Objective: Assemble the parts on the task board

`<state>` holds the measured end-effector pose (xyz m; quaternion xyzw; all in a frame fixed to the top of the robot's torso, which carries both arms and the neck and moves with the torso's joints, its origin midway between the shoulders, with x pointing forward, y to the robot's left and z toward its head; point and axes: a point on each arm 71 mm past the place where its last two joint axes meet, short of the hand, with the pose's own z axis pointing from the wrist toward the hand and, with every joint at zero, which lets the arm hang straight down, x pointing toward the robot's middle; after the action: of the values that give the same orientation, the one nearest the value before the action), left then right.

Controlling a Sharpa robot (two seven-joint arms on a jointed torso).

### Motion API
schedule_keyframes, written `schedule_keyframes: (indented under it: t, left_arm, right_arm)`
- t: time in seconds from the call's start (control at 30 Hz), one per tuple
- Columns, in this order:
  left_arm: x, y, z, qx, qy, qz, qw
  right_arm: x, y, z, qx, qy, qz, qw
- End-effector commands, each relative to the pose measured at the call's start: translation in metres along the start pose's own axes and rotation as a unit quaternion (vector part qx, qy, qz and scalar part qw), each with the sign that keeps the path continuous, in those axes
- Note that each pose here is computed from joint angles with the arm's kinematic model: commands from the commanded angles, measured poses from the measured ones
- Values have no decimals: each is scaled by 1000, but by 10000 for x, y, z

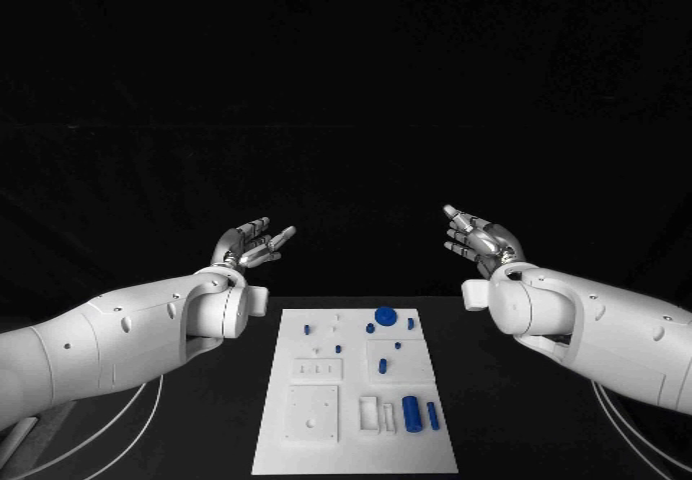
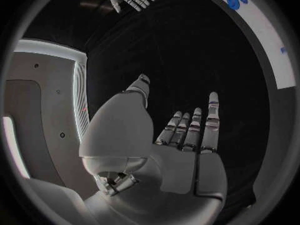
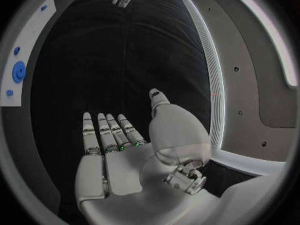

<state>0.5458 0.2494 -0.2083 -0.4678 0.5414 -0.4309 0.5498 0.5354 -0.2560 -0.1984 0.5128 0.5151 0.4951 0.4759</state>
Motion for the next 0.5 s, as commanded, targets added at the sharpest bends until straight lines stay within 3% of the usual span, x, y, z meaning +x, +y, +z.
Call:
schedule_keyframes:
  t: [0.03,0.17,0.4,0.43,0.5]
  left_arm:
    - [10,-19,84,-22,46,4,999]
    - [-42,-50,144,-23,45,12,999]
    - [-44,-52,147,-23,45,12,999]
    - [-74,-58,143,-18,45,11,999]
    - [-77,-65,137,-13,45,10,999]
  right_arm:
    - [19,-11,78,52,97,-9,994]
    - [-96,47,166,68,113,-16,991]
    - [-174,86,219,79,123,-22,989]
    - [-193,68,246,59,124,-62,989]
    - [-189,72,249,48,121,-79,988]
